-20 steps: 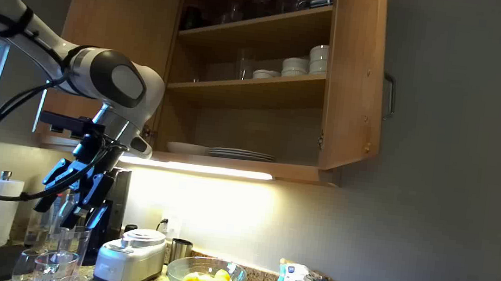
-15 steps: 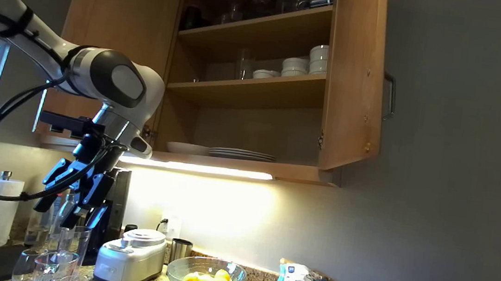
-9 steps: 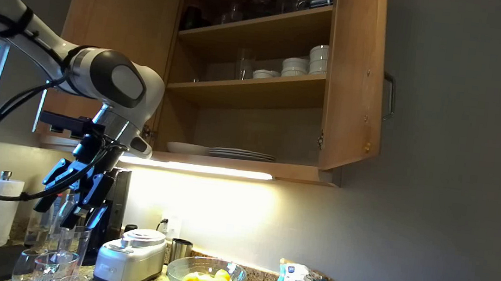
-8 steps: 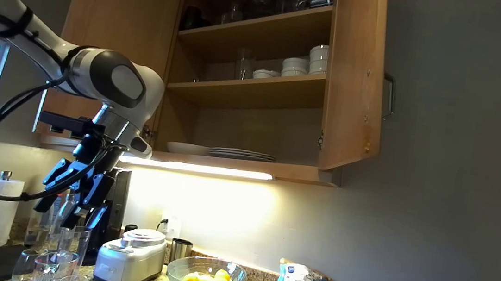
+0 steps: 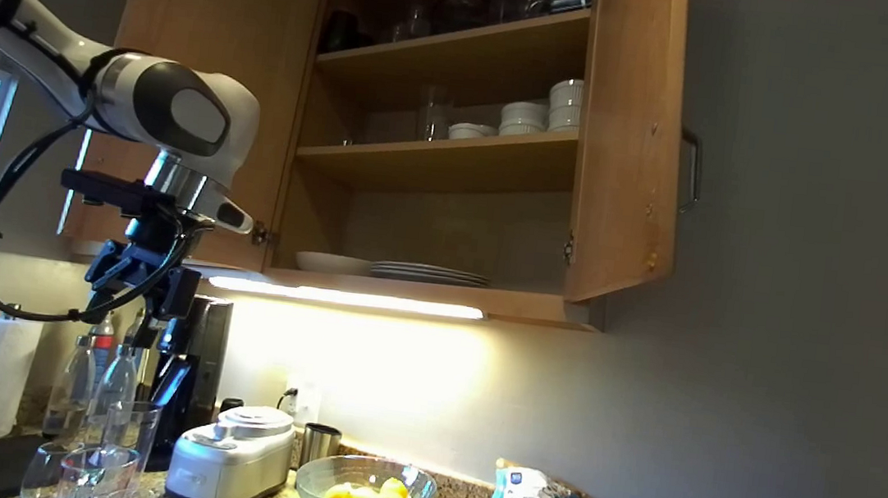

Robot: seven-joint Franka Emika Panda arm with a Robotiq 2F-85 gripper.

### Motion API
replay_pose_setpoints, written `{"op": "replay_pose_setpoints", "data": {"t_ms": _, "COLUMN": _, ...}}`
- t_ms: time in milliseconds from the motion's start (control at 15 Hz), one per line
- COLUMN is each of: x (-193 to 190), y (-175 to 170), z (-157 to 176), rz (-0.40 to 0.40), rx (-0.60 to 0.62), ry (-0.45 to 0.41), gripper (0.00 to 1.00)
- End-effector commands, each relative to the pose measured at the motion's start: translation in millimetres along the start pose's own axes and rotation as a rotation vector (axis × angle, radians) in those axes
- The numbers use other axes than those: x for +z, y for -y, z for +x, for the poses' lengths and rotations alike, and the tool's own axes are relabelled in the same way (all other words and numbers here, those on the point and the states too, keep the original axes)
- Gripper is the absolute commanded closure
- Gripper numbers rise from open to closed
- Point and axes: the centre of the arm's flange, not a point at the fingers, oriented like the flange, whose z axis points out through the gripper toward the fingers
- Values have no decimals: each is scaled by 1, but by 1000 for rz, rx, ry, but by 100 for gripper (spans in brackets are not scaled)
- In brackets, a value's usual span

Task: Close the doors of the cupboard

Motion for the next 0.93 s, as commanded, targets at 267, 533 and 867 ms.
{"op": "replay_pose_setpoints", "data": {"t_ms": 267, "x": -31, "y": 119, "z": 11, "rz": 43, "rx": -247, "ry": -250, "gripper": 0}}
{"op": "replay_pose_setpoints", "data": {"t_ms": 533, "x": -36, "y": 163, "z": 7, "rz": 79, "rx": -329, "ry": -408, "gripper": 0}}
{"op": "replay_pose_setpoints", "data": {"t_ms": 867, "x": -49, "y": 186, "z": -2, "rz": 184, "rx": -351, "ry": -433, "gripper": 0}}
